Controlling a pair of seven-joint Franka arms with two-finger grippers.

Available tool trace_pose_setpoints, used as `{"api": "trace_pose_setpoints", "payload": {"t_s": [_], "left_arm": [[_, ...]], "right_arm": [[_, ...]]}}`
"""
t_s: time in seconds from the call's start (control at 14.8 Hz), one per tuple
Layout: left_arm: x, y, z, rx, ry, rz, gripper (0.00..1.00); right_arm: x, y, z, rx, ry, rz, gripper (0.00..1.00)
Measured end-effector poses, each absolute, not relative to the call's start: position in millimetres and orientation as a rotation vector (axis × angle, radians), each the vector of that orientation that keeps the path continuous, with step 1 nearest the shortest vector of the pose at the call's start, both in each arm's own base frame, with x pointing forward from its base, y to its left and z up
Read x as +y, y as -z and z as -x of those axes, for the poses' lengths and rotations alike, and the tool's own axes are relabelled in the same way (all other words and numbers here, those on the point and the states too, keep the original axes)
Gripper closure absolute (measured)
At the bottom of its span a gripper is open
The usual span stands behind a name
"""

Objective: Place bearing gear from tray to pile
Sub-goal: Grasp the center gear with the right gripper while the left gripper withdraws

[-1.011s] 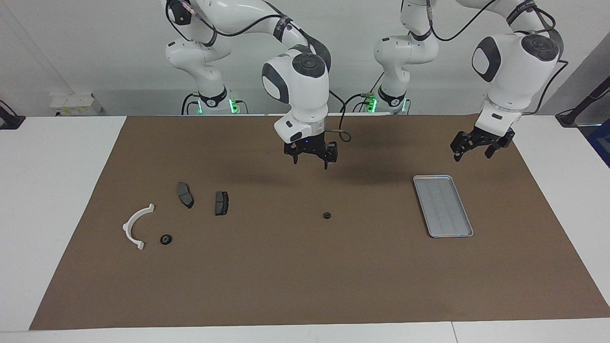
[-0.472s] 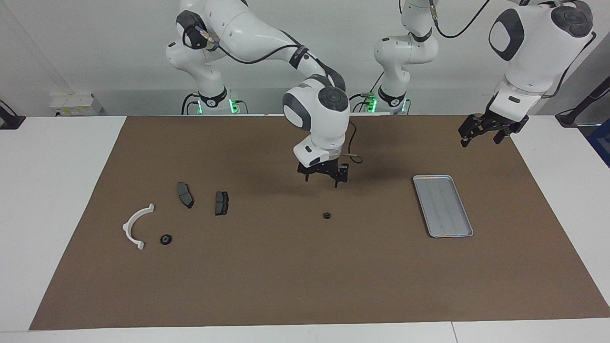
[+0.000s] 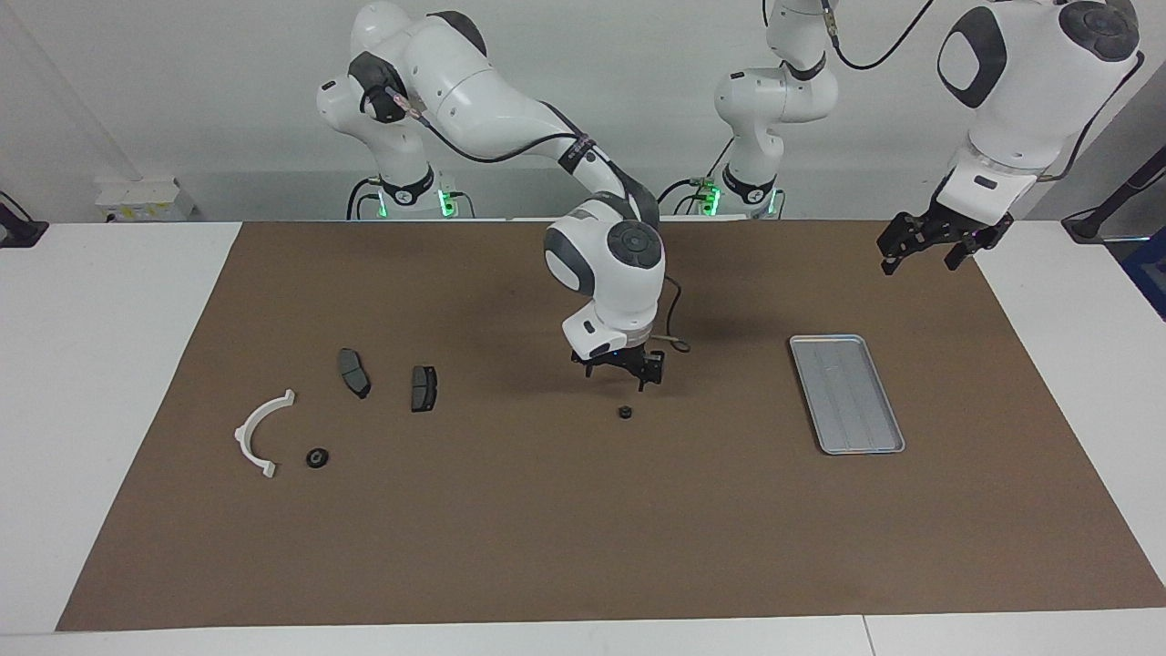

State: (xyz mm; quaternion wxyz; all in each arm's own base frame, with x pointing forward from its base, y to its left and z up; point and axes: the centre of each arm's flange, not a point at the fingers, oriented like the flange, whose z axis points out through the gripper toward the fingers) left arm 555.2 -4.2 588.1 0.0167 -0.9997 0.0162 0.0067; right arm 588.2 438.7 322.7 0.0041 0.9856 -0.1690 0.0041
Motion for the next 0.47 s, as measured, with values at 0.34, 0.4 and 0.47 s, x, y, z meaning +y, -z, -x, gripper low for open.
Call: {"api": "trace_pose_setpoints", "payload": {"t_s": [0.34,0.4,0.47], "left_arm": [[-4.6,-588.3,-555.1,0.061,-0.020,3.108,0.00],[-4.6,-588.4,-555.1,0.061,-0.019,3.108,0.00],[-4.6,-588.4,-555.1,0.061,-0.019,3.109,0.00]], "right_arm": [[434.9,-310.8,-592.9,-0.508,-0.046,-3.068,0.02],[435.7,-305.4,-593.7,-0.505,-0.050,-3.070,0.00],[437.2,-300.5,-594.9,-0.505,-0.056,-3.077,0.00]]}}
